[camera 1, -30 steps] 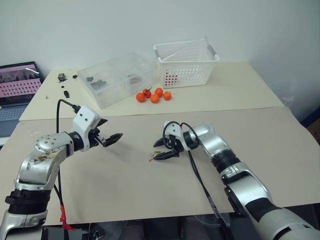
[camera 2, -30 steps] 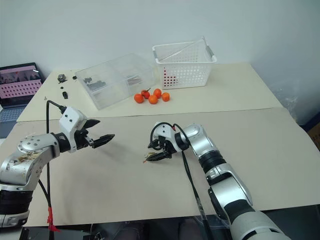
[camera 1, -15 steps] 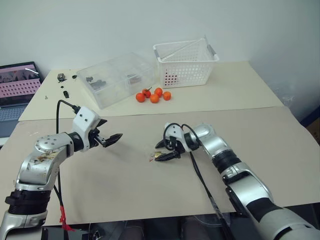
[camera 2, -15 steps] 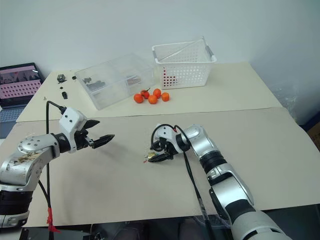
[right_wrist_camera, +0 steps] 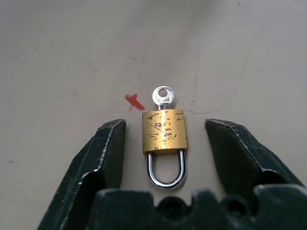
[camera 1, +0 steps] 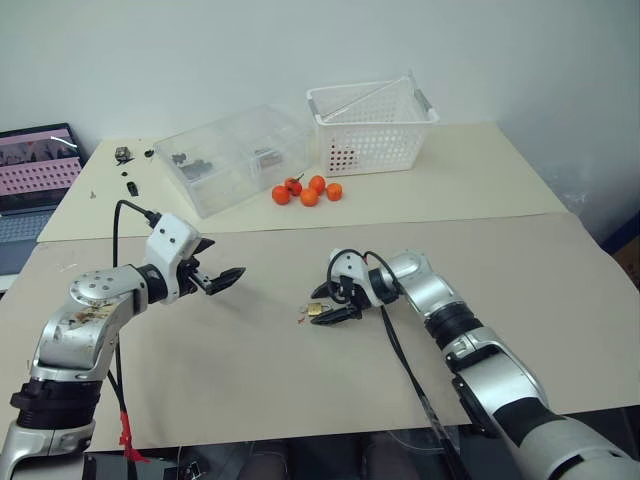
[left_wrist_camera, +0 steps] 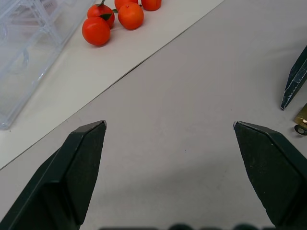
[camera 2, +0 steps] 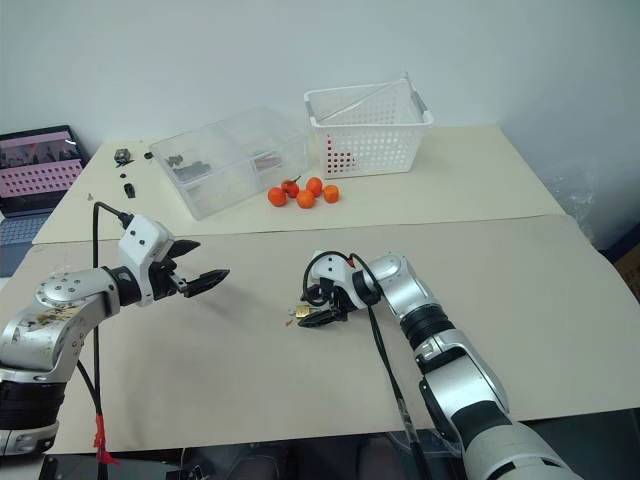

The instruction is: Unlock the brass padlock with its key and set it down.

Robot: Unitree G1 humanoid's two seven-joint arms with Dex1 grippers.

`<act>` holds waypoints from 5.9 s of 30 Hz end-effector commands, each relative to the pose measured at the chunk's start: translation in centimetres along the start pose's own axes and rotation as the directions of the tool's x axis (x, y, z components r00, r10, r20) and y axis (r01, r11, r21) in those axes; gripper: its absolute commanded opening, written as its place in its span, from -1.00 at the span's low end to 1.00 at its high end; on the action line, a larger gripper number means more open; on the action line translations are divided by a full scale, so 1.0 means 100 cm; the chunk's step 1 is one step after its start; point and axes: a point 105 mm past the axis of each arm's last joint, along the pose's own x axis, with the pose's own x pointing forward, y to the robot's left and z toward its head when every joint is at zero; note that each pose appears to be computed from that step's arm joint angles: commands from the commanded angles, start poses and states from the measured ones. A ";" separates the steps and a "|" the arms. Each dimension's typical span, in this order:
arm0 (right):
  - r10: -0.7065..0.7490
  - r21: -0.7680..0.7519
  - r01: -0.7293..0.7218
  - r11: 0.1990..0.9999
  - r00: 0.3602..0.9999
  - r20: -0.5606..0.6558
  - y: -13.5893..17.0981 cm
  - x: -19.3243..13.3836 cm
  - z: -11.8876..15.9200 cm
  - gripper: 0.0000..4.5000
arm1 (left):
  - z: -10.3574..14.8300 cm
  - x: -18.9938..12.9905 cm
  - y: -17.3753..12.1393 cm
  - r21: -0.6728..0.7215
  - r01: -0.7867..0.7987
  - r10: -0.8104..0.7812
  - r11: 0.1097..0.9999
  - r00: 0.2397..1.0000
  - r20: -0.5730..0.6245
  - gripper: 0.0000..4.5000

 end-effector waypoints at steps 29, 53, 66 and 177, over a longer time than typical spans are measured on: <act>-0.144 -0.251 0.134 0.959 0.989 -0.022 0.023 -0.090 0.050 -0.60 | 0.051 0.035 -0.043 -0.305 0.380 -0.340 0.873 0.923 0.177 1.00; -0.290 -0.252 0.274 0.928 0.956 -0.031 0.019 -0.117 0.053 -0.60 | 0.084 0.067 -0.110 -0.511 0.578 -0.579 0.637 0.796 0.177 -0.57; -0.326 -0.287 0.308 0.907 0.945 -0.014 0.012 -0.118 0.063 -0.60 | 0.083 0.081 -0.123 -0.520 0.577 -0.604 0.630 0.785 0.138 -0.57; -0.371 -0.359 0.343 0.868 0.929 -0.010 0.008 -0.134 0.091 -0.60 | 0.101 0.094 -0.096 -0.082 0.621 -0.604 0.780 0.780 0.163 -0.99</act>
